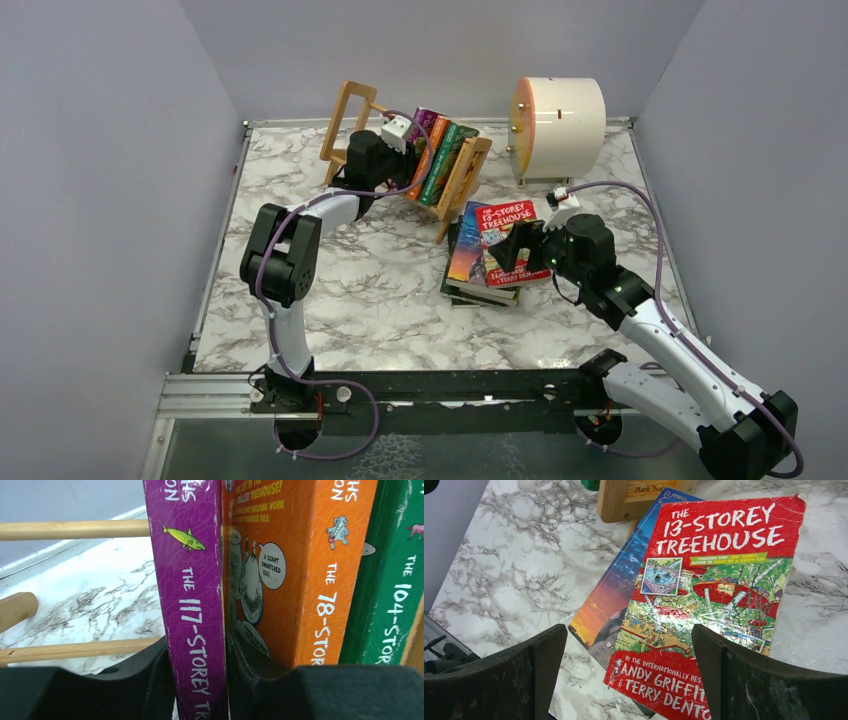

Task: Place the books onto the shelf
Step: Place the book on the shelf.

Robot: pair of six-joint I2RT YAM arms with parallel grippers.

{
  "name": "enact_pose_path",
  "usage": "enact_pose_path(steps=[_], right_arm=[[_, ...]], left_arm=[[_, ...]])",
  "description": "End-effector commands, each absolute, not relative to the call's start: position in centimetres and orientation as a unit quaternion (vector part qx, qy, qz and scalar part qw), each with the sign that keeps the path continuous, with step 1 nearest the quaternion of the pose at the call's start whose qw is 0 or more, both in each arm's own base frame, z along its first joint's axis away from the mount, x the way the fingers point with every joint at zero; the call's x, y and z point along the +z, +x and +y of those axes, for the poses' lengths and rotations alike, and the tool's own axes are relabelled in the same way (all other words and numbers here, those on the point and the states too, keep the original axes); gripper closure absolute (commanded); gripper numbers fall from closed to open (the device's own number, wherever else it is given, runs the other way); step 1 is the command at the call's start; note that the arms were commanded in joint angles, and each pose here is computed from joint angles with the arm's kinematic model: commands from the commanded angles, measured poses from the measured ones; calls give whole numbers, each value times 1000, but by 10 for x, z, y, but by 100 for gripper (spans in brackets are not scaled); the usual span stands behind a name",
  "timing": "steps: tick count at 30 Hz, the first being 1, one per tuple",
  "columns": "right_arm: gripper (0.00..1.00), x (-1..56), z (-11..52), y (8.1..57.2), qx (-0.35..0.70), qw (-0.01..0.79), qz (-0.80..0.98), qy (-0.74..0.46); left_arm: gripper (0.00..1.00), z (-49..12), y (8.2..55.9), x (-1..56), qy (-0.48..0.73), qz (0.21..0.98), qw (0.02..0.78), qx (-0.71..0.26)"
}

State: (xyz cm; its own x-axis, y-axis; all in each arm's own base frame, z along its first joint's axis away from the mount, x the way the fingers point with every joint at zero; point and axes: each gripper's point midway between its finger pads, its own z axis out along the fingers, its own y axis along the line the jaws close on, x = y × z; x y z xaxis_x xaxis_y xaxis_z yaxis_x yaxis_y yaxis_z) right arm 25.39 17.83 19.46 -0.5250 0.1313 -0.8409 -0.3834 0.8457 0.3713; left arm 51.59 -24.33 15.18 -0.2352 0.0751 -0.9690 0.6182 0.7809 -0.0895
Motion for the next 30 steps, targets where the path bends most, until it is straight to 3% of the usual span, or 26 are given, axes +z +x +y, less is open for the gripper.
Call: enact_pose_path(steps=[1,30], right_arm=[[6,199,183,255,278,486,825,-74],[6,203,179,251,279,491,822,-70]], left_arm=[[70,-255,505,187,251,717,598,-258],[69,-265,487,207,262,697,609,-275]])
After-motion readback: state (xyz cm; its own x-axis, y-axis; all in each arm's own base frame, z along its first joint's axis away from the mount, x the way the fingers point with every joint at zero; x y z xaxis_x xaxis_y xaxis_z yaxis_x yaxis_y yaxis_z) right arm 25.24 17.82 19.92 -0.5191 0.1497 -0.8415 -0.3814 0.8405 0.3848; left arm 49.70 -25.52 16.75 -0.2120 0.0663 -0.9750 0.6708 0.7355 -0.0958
